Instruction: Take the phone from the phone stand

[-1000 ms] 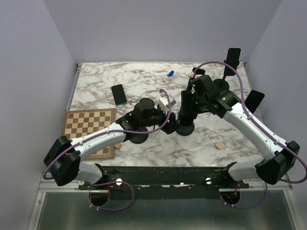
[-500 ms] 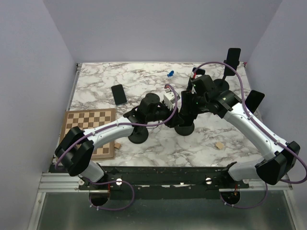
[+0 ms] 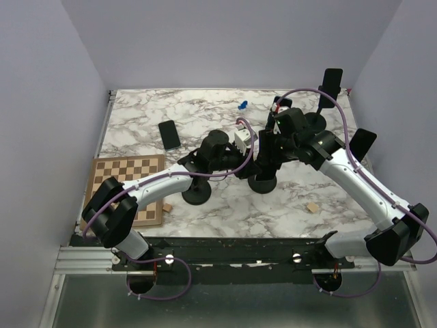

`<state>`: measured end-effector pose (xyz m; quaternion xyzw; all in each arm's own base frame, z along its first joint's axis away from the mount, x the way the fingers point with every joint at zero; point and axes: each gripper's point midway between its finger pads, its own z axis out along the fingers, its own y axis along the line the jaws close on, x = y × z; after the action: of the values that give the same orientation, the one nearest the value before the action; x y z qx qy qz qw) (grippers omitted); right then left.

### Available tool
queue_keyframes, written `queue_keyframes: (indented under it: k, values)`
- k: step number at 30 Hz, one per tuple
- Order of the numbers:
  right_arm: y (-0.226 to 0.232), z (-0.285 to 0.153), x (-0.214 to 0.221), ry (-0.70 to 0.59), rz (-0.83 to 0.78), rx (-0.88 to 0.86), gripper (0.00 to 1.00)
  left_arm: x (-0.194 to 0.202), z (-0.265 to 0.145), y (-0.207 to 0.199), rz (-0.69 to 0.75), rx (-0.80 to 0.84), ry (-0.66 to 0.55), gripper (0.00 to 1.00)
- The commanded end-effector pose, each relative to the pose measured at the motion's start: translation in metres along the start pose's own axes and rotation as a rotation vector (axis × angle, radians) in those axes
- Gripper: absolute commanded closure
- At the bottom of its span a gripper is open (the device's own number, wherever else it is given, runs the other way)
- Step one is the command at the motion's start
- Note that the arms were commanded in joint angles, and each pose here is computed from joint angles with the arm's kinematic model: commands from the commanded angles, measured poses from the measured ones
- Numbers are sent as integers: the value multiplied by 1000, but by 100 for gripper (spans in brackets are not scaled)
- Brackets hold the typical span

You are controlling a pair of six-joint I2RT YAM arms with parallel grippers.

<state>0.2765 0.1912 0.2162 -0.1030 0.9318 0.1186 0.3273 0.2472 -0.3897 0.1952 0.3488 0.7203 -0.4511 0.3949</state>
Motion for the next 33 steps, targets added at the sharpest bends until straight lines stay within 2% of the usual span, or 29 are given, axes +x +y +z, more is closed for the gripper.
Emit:
queue_keyframes:
  k: [1, 2, 8, 10, 14, 17, 26, 33]
  values:
    - [-2, 11, 29, 101, 3, 13, 82, -32, 4, -28, 8, 113, -64, 94]
    - [-2, 10, 26, 80, 10, 13, 76, -32, 4, -28, 8, 112, -65, 99]
    - [-1, 0, 7, -41, 57, 5, 33, -36, 1, -27, -10, 90, -84, 100]
    - [-3, -7, -1, -98, 87, 11, 23, -37, 0, -28, -16, 89, -88, 100]
    - [-7, -23, -14, -216, 140, 2, 9, -38, -3, -30, -38, 88, -95, 100]
    - [-9, -30, -18, -269, 161, -9, 5, -37, -4, -32, -57, 93, -95, 100]
    - [-2, -15, -11, -305, 129, -68, 6, -35, -4, -37, -77, 123, -90, 100]
    - [-5, -15, -22, -468, 101, -100, 7, -35, -5, -42, -92, 144, -88, 100]
